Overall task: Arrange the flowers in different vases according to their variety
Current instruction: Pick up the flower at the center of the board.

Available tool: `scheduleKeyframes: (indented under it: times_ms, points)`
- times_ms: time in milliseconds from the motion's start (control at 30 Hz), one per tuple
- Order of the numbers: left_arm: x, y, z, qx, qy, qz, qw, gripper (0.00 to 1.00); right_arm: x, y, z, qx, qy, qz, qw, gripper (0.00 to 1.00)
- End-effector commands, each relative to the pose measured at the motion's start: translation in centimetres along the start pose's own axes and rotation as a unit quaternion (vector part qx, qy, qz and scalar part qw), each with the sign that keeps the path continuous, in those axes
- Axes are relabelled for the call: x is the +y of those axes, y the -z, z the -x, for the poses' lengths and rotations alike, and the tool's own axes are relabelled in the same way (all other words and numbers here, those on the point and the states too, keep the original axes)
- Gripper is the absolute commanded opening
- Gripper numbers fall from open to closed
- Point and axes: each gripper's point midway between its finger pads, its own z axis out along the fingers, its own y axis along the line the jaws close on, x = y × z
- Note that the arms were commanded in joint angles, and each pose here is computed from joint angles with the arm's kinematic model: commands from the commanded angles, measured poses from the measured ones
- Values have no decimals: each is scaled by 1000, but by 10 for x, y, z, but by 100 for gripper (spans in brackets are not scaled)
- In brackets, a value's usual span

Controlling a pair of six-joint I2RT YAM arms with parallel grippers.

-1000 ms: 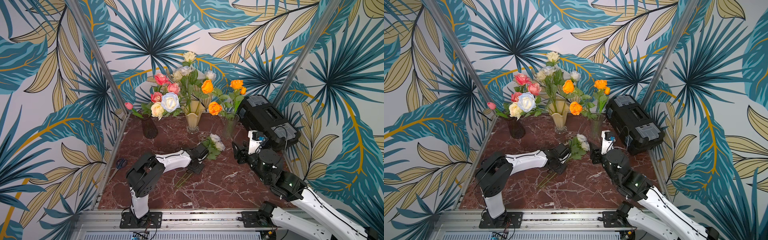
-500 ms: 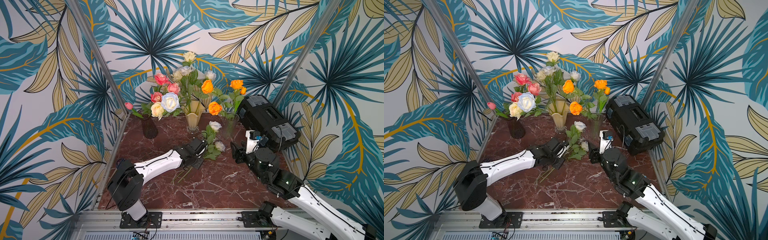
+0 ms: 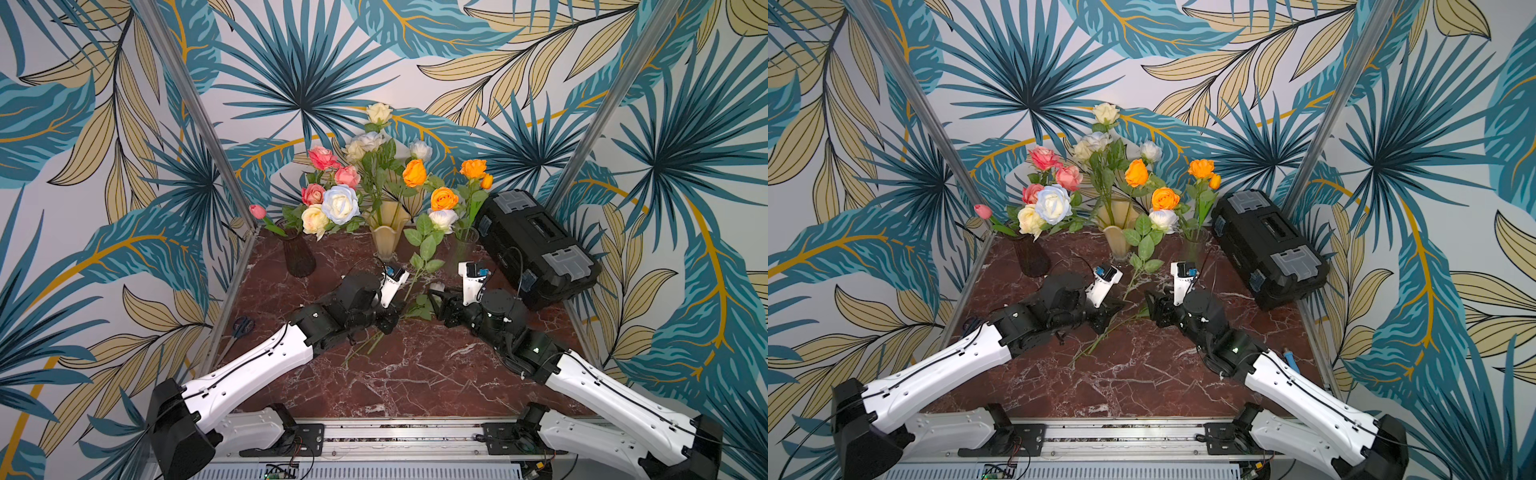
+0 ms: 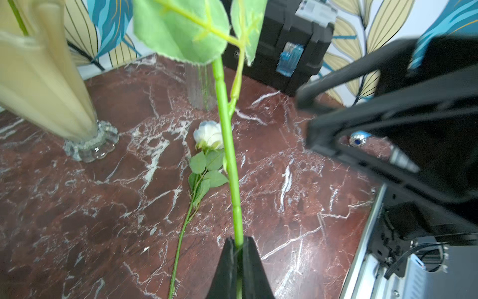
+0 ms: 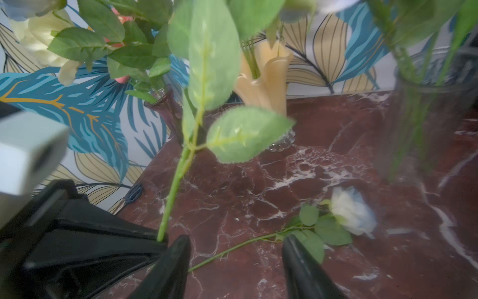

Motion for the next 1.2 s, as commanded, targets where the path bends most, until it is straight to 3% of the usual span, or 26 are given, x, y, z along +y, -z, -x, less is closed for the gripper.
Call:
scheduleKeyframes:
  times_ms: [0,300,800,1167]
  points:
    - [-17,13,23,-61,-1,-45,997,0,33,-6,9,-17,-51,88,995,63]
    - [-26,29,42,-97,0,-61,993,0,61,-1,26,-38,-86,164,982,64]
    - [-26,31,48,-106,-13,-60,992,0,65,23,29,-27,-74,176,981,63]
    - [-34,31,47,-95,-25,-80,992,0,83,5,43,-29,-46,193,980,58]
